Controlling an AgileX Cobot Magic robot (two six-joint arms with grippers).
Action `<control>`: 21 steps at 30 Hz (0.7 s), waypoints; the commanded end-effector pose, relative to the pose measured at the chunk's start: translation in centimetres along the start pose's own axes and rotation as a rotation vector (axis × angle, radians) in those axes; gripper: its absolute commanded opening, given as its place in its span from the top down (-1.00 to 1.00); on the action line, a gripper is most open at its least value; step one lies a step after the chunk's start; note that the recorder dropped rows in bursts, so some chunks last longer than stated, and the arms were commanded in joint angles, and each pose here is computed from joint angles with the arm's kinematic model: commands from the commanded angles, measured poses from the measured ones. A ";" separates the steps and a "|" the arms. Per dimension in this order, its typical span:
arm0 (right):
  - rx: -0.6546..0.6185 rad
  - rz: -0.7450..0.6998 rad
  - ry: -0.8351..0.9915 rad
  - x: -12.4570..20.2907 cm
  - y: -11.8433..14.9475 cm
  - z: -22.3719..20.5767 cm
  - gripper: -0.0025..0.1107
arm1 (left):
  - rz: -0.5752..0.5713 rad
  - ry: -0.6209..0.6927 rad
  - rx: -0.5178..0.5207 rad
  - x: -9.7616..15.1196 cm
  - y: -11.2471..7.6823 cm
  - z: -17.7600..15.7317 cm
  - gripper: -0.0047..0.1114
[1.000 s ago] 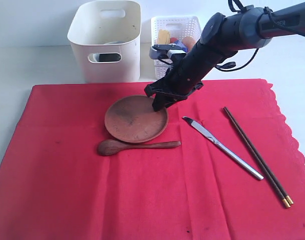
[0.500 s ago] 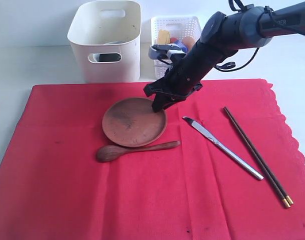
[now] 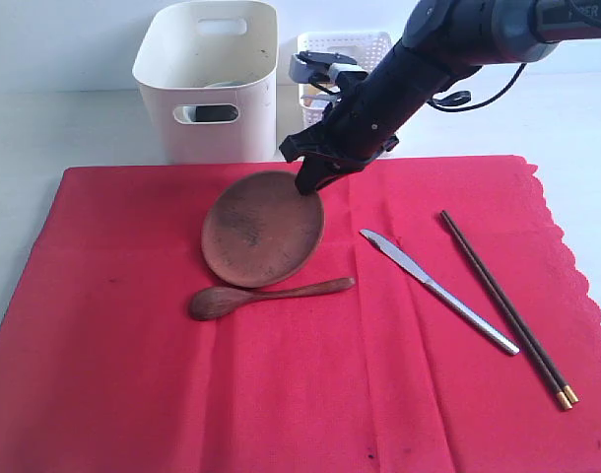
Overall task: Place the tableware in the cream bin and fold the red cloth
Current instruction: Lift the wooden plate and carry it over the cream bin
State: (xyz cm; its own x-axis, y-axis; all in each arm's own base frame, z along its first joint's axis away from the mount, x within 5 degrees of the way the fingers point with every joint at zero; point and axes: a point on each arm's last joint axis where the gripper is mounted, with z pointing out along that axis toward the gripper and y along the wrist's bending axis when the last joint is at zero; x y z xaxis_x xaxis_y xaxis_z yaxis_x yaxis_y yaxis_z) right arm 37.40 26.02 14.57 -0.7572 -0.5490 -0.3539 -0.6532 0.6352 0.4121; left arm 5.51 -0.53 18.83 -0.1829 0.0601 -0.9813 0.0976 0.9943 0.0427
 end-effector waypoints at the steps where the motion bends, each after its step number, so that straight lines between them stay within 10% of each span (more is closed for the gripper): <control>1: -0.051 -0.029 -0.024 -1.3 1.2 -1.8 0.96 | -0.012 -0.009 0.001 -0.1 0.0 -0.1 0.90; 21: -0.216 -0.093 -0.274 -7.4 5.3 -8.0 0.96 | -0.012 -0.009 0.001 -0.1 0.0 -0.1 0.90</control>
State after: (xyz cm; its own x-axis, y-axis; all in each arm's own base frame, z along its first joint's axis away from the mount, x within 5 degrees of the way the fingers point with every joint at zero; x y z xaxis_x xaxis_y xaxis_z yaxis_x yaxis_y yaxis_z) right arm 39.19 28.95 24.30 -0.6918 -0.4813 -0.5383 -0.7220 0.4523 0.5236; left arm 5.51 -0.53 18.83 -0.1829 0.0601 -0.9813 0.0976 0.9943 0.0427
